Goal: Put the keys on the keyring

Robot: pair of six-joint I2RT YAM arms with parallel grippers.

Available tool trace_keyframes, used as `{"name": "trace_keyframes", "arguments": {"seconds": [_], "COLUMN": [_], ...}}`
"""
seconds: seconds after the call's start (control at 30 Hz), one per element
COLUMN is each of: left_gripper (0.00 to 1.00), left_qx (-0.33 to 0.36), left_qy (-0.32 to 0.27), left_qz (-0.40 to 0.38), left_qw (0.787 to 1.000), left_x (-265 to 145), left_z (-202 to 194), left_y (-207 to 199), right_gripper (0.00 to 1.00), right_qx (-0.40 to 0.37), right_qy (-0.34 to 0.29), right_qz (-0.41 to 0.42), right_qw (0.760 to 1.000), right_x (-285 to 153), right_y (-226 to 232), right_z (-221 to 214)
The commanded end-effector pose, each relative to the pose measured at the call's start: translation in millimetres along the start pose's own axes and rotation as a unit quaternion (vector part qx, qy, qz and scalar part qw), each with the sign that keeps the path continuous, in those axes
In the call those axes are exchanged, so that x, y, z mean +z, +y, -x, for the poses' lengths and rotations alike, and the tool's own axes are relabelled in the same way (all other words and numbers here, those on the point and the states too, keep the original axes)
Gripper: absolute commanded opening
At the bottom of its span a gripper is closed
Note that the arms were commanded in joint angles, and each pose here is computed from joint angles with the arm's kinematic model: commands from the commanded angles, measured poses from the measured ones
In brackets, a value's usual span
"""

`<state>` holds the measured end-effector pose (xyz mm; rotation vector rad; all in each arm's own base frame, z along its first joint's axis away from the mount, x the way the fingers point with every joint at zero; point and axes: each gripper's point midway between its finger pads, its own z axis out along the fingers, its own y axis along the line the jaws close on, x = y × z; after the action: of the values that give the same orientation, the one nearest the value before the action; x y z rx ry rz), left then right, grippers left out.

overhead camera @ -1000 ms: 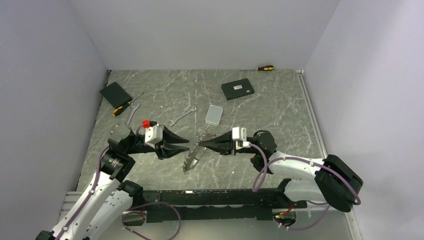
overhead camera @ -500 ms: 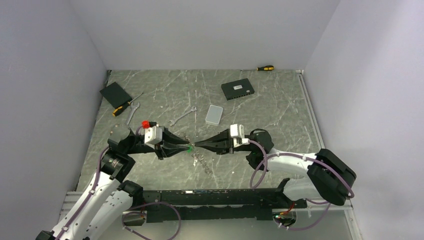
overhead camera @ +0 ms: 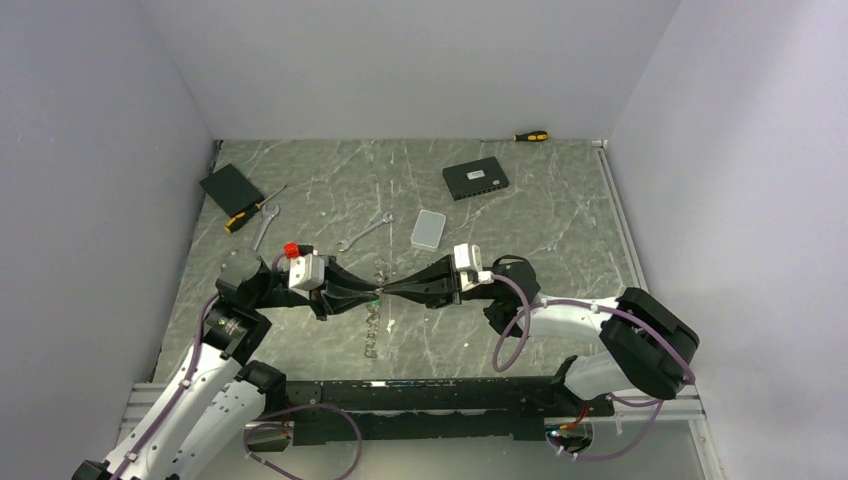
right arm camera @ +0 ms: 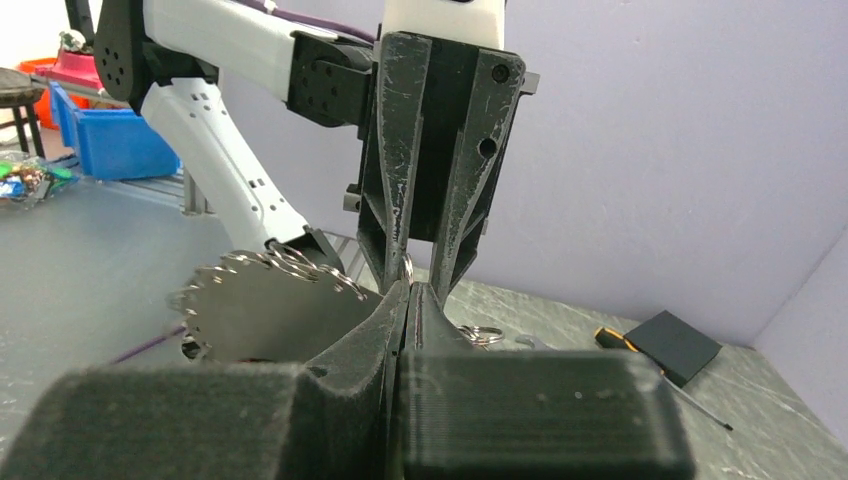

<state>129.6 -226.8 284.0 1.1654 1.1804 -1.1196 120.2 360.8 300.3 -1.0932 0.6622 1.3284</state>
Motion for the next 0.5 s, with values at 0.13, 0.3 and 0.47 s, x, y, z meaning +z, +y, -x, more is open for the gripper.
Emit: {"name": "trace_keyframes", "arguments": {"seconds": [0.13,0.3,0.47], "left_gripper": [0.00,0.00,0.00], "left_qx": [0.005,0.008,0.004], "left_qy": [-0.003,0.005,0.013], "left_qz": [-0.007,0.006,0.013], "left_qw": [1.000,1.000,1.000], "left_x": [0,-1,-1], "left_z": [5,4,4], "left_y": [-3,2,5], "right_gripper": [0.00,0.33,0.45], "right_qx": [-0.040,-0.016,0.000], "right_qy": [-0.052,-0.032,0.025], "right_qz": [0.021,0.008,0.006], "right_qw": [0.998,0.999,1.000], "right_x": [14,13,6], "right_y": [3,0,3], "right_z": [35,27,8]}}
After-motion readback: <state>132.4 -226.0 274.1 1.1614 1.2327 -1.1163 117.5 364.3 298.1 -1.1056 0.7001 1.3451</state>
